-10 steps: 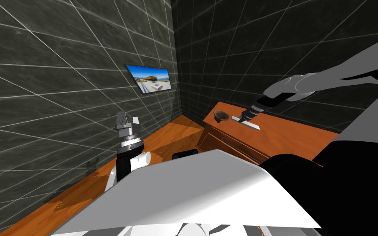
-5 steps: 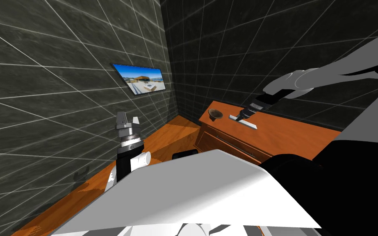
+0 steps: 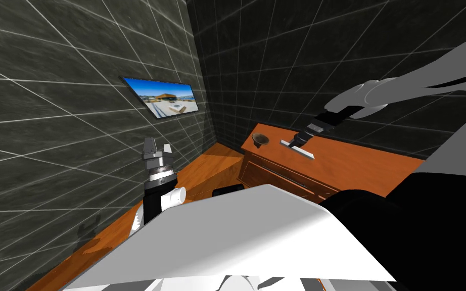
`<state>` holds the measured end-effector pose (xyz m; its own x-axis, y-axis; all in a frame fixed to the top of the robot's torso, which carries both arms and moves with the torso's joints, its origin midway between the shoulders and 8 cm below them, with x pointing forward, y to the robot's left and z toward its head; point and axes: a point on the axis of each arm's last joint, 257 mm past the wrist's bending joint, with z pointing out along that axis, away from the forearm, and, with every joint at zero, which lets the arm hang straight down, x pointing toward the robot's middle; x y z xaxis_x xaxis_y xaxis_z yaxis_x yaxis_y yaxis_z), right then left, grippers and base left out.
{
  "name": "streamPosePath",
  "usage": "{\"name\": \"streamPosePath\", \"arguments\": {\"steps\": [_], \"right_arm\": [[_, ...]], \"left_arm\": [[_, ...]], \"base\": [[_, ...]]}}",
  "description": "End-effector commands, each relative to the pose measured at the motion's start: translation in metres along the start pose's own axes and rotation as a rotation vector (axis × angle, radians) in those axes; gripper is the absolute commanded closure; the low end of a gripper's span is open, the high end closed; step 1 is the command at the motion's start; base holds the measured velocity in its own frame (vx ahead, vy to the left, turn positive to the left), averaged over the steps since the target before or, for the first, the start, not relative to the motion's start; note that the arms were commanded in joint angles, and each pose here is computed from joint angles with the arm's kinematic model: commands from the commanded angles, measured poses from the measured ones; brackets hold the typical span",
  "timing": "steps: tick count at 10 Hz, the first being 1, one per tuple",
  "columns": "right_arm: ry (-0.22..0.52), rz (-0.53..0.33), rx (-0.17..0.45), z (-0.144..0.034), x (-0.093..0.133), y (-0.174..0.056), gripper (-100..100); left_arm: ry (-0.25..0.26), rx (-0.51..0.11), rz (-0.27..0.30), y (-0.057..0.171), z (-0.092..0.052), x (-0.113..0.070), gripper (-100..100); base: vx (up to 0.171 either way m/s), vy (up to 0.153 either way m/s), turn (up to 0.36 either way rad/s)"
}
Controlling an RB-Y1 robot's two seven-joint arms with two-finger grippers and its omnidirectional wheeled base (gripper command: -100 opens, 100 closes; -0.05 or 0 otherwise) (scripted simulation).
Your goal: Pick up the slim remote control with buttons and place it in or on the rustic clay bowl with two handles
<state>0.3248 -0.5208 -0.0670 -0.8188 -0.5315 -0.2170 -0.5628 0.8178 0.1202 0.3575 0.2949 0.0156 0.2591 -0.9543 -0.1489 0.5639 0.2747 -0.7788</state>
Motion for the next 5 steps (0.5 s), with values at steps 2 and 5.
{"name": "streamPosePath", "arguments": {"steps": [2, 5], "right_arm": [[-0.019, 0.002, -0.007, -0.014, -0.023, 0.008, 100], [0.047, -0.043, 0.036, -0.03, -0.033, 0.007, 100]], "left_arm": [[0.0, 0.0, 0.0, 0.0, 0.0, 0.0, 0], [0.0, 0.0, 0.0, 0.0, 0.0, 0.0, 0]], "base": [[0.012, 0.008, -0.082], [0.09, 0.125, 0.118]]}}
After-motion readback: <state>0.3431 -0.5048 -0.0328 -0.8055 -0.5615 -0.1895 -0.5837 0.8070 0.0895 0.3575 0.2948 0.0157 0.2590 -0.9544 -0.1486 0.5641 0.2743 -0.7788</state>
